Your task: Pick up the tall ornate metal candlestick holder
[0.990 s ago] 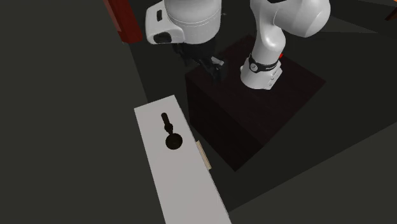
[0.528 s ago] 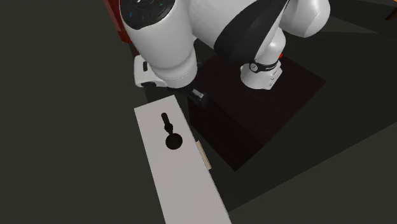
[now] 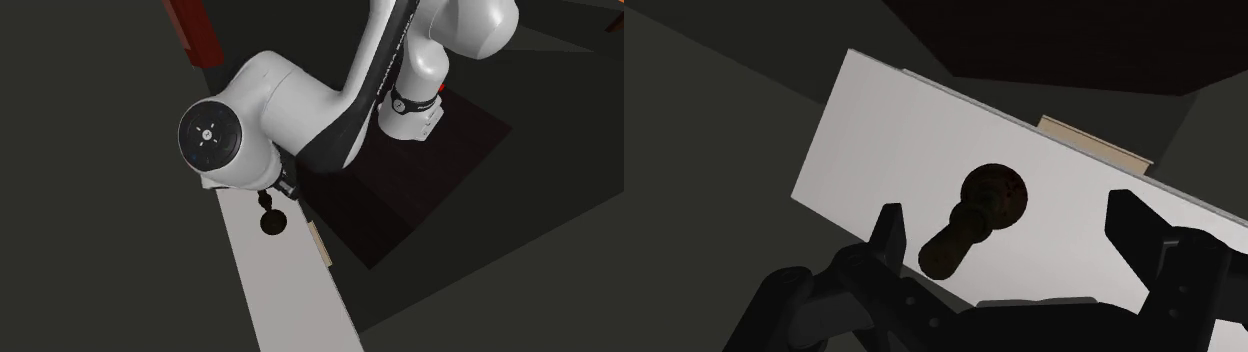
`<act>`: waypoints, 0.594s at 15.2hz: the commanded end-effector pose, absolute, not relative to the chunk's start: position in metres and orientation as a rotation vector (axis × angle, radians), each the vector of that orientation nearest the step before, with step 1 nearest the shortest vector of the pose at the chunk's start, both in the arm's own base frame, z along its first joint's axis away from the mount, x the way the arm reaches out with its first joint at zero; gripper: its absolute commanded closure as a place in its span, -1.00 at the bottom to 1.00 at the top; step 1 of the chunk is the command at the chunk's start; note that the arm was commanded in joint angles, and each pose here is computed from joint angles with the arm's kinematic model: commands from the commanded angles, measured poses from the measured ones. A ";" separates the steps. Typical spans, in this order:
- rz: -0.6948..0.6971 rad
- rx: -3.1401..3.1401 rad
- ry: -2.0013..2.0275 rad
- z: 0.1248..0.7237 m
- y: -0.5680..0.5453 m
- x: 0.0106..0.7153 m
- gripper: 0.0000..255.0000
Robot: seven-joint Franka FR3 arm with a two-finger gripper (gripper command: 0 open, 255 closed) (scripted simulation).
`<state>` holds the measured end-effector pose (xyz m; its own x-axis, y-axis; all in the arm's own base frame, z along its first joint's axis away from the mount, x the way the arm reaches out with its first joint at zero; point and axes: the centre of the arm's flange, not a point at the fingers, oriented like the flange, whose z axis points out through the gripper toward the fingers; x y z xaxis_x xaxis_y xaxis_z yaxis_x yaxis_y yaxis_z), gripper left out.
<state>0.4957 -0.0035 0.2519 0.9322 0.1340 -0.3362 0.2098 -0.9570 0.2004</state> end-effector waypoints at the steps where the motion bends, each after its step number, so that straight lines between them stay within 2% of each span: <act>1: -0.491 2.834 0.261 0.227 -0.006 0.506 -1.00; 9: -0.553 2.759 0.269 0.139 -0.023 0.546 -1.00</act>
